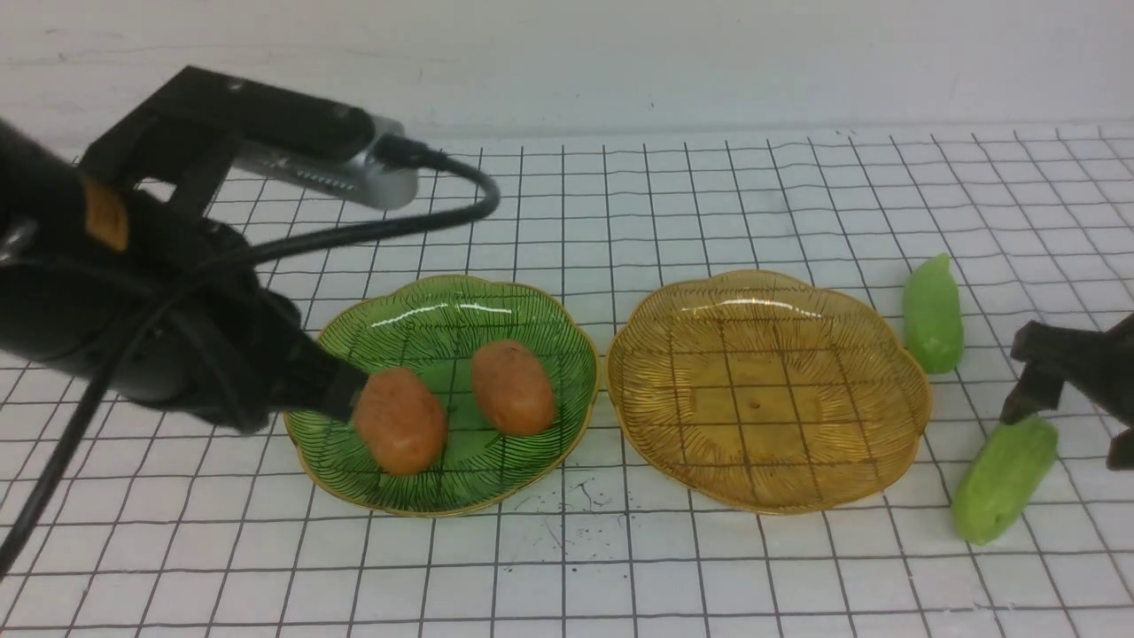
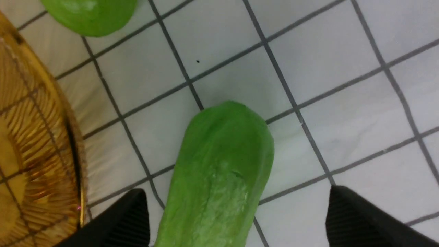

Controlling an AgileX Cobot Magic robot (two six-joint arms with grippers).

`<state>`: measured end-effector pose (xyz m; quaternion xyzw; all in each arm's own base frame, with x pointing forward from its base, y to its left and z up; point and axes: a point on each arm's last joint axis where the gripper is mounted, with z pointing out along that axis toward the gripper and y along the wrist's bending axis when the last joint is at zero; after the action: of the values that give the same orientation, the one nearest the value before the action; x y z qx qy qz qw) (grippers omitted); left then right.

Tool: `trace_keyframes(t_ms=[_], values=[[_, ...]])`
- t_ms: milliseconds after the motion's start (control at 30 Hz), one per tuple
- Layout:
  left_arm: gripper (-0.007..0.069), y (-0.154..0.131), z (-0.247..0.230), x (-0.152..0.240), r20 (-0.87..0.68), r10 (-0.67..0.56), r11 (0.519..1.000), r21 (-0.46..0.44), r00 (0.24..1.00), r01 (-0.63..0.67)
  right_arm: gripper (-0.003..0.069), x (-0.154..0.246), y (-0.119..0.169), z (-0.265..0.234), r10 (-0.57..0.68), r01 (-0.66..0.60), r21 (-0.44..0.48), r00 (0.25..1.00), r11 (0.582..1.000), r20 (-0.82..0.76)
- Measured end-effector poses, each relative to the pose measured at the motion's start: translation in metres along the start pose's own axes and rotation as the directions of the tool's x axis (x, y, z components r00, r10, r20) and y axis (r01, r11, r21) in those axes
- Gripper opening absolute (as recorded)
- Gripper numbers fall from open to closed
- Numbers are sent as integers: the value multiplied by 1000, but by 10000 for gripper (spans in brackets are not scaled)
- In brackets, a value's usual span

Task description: Put different types of vegetables on the plate.

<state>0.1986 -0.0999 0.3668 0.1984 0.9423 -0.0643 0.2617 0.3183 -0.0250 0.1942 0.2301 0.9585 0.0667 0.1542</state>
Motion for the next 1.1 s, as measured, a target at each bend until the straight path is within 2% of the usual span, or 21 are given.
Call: trace_keyframes(t_ms=[200,300,333,367,400,600,700,767,867,933,967,1100], values=[[-8,0,-3,4,2,-2,1000,4,1000,2,626,1,-1,31,50,-50,5,996,999,-68],[-8,0,-3,4,-1,-3,1000,4,1000,3,547,2,-1,34,52,-52,-4,996,999,-78],[-8,0,-3,4,-1,-3,1000,4,1000,3,470,1,0,33,38,-39,-10,996,999,-76],[-8,0,-3,4,-1,-3,1000,4,1000,3,458,1,0,33,36,-36,-11,996,999,-76],[-8,0,-3,4,-1,-3,1000,4,1000,3,404,-2,2,29,7,-8,-16,997,1000,-73],[-8,0,-3,4,-1,-3,1000,4,1000,3,415,-19,15,-13,-44,44,-58,999,997,-4],[-8,0,-3,4,-2,-3,1000,4,1000,3,415,-32,37,-48,-31,48,-161,994,986,106],[-8,0,-3,5,-9,-3,1000,3,1000,3,415,-35,53,-54,-47,77,-208,988,975,147],[-8,0,-3,6,-26,-3,1000,2,1000,3,415,-29,92,-48,-132,180,-276,974,944,183],[-8,0,-3,6,-28,-3,1000,2,1000,3,415,-27,103,-41,-169,217,-283,968,934,186],[-8,0,-3,7,-34,-3,1000,2,999,3,415,-21,123,-30,-226,271,-294,958,917,176],[-8,0,-3,8,-42,-3,1000,1,999,3,416,-14,143,-7,-280,308,-297,951,904,133]])
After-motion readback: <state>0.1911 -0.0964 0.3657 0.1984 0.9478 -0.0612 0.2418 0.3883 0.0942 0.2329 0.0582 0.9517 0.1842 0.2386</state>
